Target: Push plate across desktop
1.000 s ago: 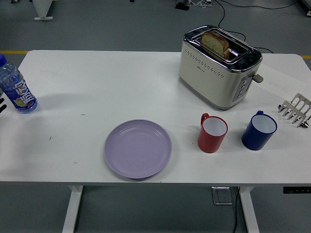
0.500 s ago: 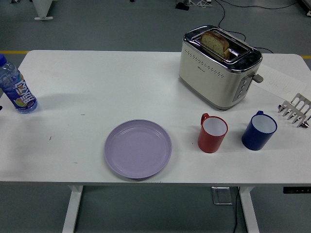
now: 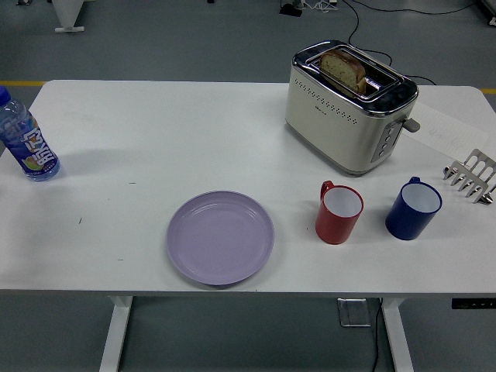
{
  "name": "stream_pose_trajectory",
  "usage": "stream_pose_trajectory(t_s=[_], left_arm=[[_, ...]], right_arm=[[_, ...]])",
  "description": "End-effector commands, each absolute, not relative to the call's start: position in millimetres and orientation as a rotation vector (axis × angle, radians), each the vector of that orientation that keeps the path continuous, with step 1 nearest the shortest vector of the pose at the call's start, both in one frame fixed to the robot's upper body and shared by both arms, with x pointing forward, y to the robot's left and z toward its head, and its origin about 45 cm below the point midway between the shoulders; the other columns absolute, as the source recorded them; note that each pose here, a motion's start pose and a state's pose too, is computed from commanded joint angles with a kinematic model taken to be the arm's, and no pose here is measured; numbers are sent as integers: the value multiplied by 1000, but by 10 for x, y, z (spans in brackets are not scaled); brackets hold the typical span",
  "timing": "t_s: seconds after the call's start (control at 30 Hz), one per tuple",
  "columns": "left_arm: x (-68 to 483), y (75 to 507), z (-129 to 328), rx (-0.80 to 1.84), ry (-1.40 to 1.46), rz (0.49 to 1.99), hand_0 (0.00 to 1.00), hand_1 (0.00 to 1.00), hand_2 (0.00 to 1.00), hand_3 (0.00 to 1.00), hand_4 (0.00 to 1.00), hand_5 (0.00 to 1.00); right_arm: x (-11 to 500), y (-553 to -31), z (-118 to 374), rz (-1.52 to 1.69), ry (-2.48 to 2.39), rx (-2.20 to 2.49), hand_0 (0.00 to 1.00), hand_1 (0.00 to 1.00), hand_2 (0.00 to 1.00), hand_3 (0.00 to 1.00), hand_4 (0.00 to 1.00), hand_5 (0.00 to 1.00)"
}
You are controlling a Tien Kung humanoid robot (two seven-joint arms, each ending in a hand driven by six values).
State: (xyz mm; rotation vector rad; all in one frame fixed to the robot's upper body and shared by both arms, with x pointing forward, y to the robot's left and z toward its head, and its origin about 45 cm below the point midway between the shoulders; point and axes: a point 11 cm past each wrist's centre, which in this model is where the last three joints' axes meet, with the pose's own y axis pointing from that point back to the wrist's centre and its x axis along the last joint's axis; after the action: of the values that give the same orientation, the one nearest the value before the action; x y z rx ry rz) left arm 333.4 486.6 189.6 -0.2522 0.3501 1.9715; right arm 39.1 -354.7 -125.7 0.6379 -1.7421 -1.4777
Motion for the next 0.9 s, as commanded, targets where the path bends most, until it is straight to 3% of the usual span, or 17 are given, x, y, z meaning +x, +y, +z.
stream_pose_trajectory(t_s=[0.9], left_arm=[[3280,4901,1877,-261,349,1984,768,765,725,696,542,998]], right_arm=[[373,-3526,-1261,-1481,-1724,641,600,537,626,622,364,567]])
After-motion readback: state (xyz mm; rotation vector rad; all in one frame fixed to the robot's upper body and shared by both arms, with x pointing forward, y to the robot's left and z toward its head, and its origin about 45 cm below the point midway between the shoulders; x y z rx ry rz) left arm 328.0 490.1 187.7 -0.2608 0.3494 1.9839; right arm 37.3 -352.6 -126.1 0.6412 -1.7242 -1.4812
